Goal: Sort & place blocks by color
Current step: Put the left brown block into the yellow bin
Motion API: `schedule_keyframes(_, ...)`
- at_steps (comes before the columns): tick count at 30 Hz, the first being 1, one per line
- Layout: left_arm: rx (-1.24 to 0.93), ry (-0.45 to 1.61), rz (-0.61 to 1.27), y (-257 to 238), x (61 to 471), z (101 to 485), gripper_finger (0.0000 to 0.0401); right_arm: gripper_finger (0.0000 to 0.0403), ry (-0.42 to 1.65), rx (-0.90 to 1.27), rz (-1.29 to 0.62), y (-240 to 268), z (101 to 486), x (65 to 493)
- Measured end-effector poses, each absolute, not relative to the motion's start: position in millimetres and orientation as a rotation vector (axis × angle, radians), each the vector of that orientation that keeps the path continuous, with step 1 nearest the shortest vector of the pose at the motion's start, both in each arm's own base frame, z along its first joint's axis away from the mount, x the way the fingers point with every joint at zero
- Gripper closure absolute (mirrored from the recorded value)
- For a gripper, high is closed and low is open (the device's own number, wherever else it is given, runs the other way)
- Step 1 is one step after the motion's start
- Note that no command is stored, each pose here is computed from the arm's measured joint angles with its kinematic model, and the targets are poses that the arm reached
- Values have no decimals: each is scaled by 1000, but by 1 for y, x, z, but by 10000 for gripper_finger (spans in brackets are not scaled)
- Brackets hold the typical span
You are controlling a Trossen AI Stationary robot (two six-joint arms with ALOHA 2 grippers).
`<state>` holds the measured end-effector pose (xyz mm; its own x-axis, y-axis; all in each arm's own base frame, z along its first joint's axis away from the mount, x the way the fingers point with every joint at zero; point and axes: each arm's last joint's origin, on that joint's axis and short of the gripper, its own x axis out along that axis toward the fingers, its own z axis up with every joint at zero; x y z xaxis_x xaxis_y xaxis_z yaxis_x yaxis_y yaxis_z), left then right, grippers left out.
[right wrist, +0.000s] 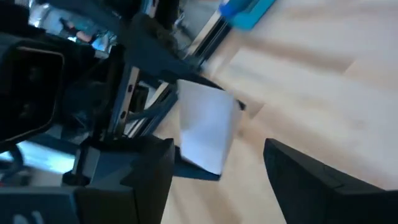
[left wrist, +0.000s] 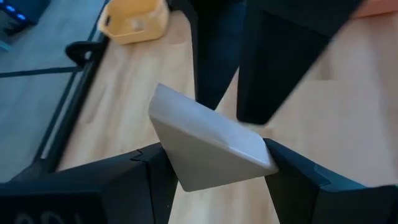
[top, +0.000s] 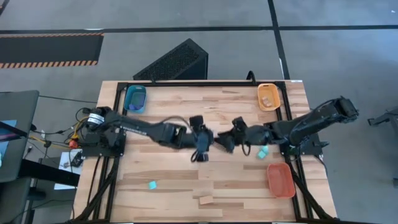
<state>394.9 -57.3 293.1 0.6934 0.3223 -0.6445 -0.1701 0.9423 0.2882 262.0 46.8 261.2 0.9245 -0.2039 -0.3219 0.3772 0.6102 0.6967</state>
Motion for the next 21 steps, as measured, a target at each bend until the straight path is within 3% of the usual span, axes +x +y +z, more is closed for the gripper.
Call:
schedule_keyframes(14,292,629,234,43,411,307,217,136,135,808,-402,-54,269,265)
schedule_keyframes(18,323,627,255,65,409,308,217,170,123,827,-433,-73,269,261)
schedule_keyframes(21,296,619,250,81,407,308,217,225,107,835,-465,-85,269,257)
